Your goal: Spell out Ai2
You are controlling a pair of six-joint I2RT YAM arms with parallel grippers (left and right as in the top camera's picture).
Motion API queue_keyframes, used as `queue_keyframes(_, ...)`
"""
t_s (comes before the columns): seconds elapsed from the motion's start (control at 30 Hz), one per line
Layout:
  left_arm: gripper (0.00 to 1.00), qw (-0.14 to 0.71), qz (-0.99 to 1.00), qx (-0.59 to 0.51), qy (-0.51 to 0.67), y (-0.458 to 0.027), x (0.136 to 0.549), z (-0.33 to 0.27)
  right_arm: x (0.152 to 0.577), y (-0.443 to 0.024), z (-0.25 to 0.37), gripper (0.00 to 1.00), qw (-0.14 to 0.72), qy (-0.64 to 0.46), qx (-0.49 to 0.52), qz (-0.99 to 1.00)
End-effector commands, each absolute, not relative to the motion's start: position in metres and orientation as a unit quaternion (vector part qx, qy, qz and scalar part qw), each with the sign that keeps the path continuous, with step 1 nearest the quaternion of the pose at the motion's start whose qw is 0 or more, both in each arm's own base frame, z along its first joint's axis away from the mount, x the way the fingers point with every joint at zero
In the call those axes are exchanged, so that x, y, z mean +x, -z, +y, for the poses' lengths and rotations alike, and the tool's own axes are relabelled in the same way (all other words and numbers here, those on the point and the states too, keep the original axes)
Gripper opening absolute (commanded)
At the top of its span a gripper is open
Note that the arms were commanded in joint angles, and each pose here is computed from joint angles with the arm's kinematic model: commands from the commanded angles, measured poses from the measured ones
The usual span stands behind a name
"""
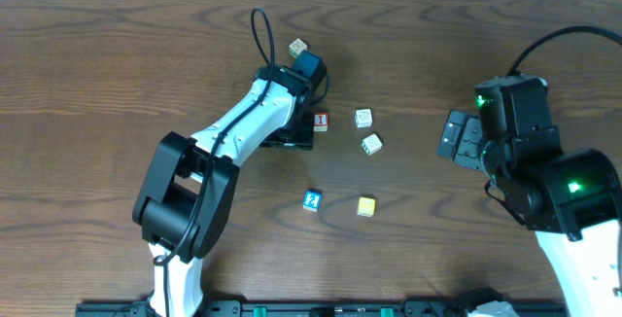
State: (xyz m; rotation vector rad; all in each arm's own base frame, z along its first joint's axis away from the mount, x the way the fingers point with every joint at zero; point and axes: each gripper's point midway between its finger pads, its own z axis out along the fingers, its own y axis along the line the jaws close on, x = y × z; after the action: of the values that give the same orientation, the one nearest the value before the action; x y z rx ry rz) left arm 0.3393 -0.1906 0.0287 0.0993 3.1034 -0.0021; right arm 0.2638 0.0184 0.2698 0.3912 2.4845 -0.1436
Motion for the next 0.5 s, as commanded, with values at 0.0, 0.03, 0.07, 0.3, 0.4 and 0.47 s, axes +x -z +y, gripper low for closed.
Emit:
queue_keyframes(0.0,0.63,0.027,0.999,0.024,-0.018,-0.024,0.344,-0.184,0.264,-0.273,0.015,0.99,0.311,0.058,0.156,0.936)
queue_keyframes(0.03,0.64,0.031,0.999,0.024,-0.015,-0.024,0.346,-0.185,0.264,-0.273,0.015,0.99,0.311,0.058,0.156,0.936)
queue_keyframes(0.07,0.65,0.035,0.999,0.023,-0.013,-0.024,0.348,-0.186,0.264,-0.273,0.015,0.99,0.311,0.058,0.156,0.936)
queue_keyframes(0.3,0.66,0.054,0.998,0.023,-0.008,-0.024,0.357,-0.189,0.264,-0.273,0.015,0.99,0.311,0.058,0.156,0.936)
queue_keyframes(0.4,0.66,0.055,0.998,0.023,-0.007,-0.024,0.358,-0.190,0.264,-0.273,0.015,0.99,0.311,0.058,0.156,0.936)
queue_keyframes(0.47,0.68,0.055,0.998,0.023,-0.007,-0.024,0.358,-0.190,0.264,-0.273,0.015,0.99,0.311,0.058,0.156,0.936)
